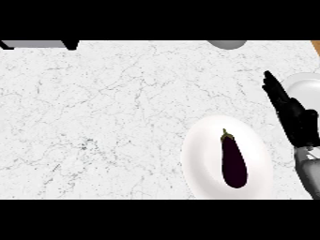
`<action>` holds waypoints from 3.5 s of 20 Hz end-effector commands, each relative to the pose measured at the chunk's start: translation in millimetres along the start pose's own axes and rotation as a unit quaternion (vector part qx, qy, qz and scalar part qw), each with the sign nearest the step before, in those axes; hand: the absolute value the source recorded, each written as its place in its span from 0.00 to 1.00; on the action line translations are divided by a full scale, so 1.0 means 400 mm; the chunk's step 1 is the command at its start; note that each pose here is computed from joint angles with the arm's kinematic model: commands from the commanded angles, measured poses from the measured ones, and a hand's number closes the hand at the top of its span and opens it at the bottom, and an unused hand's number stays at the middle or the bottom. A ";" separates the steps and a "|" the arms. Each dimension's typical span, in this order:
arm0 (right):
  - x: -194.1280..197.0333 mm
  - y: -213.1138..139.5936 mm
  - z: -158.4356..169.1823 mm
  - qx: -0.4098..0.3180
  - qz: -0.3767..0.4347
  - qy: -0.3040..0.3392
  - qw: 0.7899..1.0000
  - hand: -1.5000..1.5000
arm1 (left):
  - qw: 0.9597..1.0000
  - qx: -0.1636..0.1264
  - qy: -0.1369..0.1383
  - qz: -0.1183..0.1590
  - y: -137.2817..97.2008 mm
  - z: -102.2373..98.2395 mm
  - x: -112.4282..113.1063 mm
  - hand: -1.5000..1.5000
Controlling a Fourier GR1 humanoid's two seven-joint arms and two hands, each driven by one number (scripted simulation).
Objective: Pick the eggplant from the plate and place it in the plate
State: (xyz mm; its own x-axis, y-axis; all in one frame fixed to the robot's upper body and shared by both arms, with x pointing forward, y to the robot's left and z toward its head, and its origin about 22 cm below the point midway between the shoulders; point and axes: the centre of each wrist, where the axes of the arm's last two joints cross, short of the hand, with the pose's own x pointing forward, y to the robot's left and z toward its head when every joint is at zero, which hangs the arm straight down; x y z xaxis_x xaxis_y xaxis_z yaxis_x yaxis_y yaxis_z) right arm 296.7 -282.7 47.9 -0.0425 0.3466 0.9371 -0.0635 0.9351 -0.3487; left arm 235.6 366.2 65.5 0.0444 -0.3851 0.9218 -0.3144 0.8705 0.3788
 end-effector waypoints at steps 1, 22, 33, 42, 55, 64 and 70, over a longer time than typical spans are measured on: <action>-0.042 -0.014 -0.037 0.038 -0.050 -0.003 0.998 1.00 | 0.999 -0.026 0.024 0.020 -0.037 -0.002 0.031 0.50; -0.254 -0.156 0.078 0.244 -0.019 -0.137 0.960 0.00 | 0.979 -0.154 0.080 0.111 -0.279 0.010 -0.002 0.50; -0.145 -0.097 0.010 0.312 0.088 -0.097 0.941 0.00 | 0.981 -0.145 0.081 0.098 -0.235 -0.039 -0.023 0.50; -0.098 -0.049 0.000 0.340 0.209 -0.067 0.915 0.00 | 0.982 -0.143 0.077 0.101 -0.224 -0.061 0.006 0.50; -0.083 0.021 -0.032 0.398 0.251 -0.025 0.882 0.00 | 0.979 -0.150 0.080 0.113 -0.247 -0.096 0.019 0.50; -0.096 0.074 -0.043 0.394 0.280 -0.023 0.875 0.00 | 0.979 -0.150 0.089 0.107 -0.240 -0.035 -0.016 0.50; -0.110 0.152 -0.010 0.418 0.310 -0.029 0.853 0.00 | 0.982 -0.140 0.084 0.096 -0.241 -0.029 -0.026 0.50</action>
State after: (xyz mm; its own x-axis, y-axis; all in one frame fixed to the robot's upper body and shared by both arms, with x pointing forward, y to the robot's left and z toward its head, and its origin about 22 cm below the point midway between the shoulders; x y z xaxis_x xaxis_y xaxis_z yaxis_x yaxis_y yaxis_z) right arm 310.8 -258.2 1.3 -0.3571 0.7219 0.5928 -0.6815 0.2327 -0.6938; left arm 282.3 287.8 21.9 0.1670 -0.1624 0.9725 -0.0455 0.9840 0.1722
